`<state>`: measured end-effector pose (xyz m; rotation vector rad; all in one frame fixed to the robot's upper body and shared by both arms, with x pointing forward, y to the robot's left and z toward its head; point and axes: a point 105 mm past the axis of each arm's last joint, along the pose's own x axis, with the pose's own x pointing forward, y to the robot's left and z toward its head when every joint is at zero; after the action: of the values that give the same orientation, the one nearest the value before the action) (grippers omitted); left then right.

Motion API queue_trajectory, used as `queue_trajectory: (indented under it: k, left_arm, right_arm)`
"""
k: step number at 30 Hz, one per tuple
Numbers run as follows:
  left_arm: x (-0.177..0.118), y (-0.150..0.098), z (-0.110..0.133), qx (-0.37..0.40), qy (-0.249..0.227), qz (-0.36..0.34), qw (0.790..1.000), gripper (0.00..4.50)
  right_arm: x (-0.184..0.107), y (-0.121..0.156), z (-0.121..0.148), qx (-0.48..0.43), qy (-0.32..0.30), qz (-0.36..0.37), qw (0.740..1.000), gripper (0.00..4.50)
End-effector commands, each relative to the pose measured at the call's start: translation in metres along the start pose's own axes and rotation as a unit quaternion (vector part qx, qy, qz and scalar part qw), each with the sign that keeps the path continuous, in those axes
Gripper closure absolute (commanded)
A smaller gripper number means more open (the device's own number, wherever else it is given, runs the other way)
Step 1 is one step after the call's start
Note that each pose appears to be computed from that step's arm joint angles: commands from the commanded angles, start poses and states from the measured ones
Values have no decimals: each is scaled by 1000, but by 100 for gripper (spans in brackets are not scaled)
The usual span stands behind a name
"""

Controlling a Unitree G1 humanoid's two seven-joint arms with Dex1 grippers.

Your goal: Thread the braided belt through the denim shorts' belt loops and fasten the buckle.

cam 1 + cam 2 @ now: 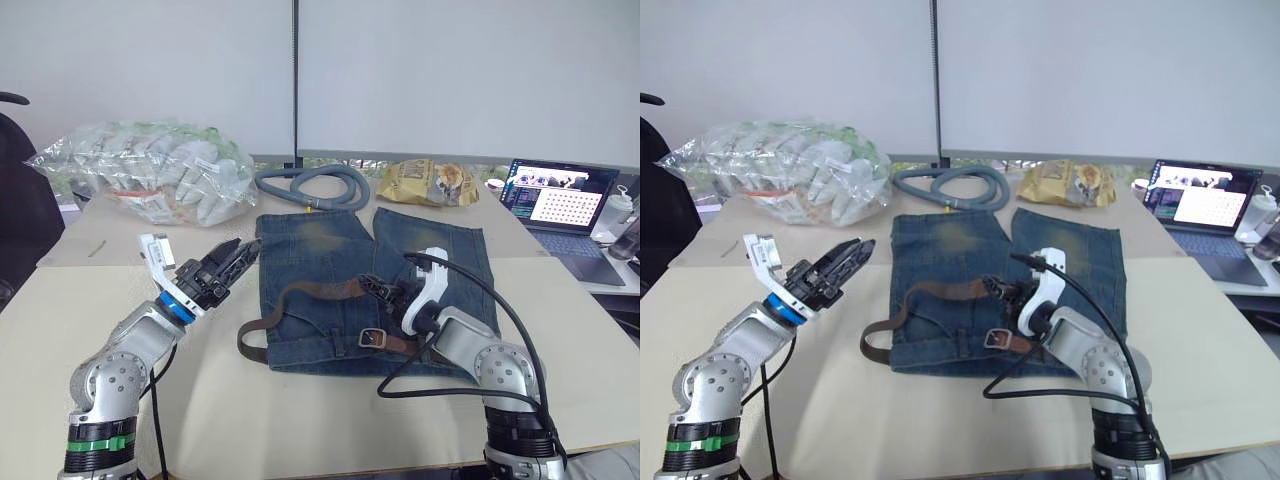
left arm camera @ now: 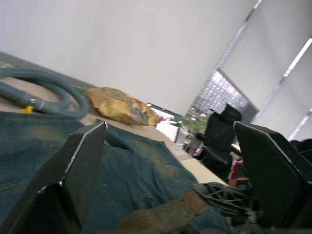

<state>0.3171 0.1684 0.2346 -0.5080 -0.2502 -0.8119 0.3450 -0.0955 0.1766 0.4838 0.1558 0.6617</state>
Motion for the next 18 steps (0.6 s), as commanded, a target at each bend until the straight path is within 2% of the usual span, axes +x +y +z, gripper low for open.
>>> queue_trajectory:
  k: [1, 7, 12, 18]
  left_arm:
    - [3, -17, 19, 36, -19, -29, 999, 10]
    - [-20, -25, -29, 58, 96, -51, 992, 10]
    - [-37, -32, -51, 56, 131, -60, 988, 10]
    - [-59, -44, -62, 50, 150, -47, 986, 10]
  right_arm:
    - [-1, 5, 12, -13, -22, 14, 1000, 450]
    - [-1, 5, 10, -13, -21, 15, 1000, 450]
    - [0, 5, 10, -12, -22, 16, 1000, 450]
    - [1, 4, 8, -13, -20, 19, 1000, 450]
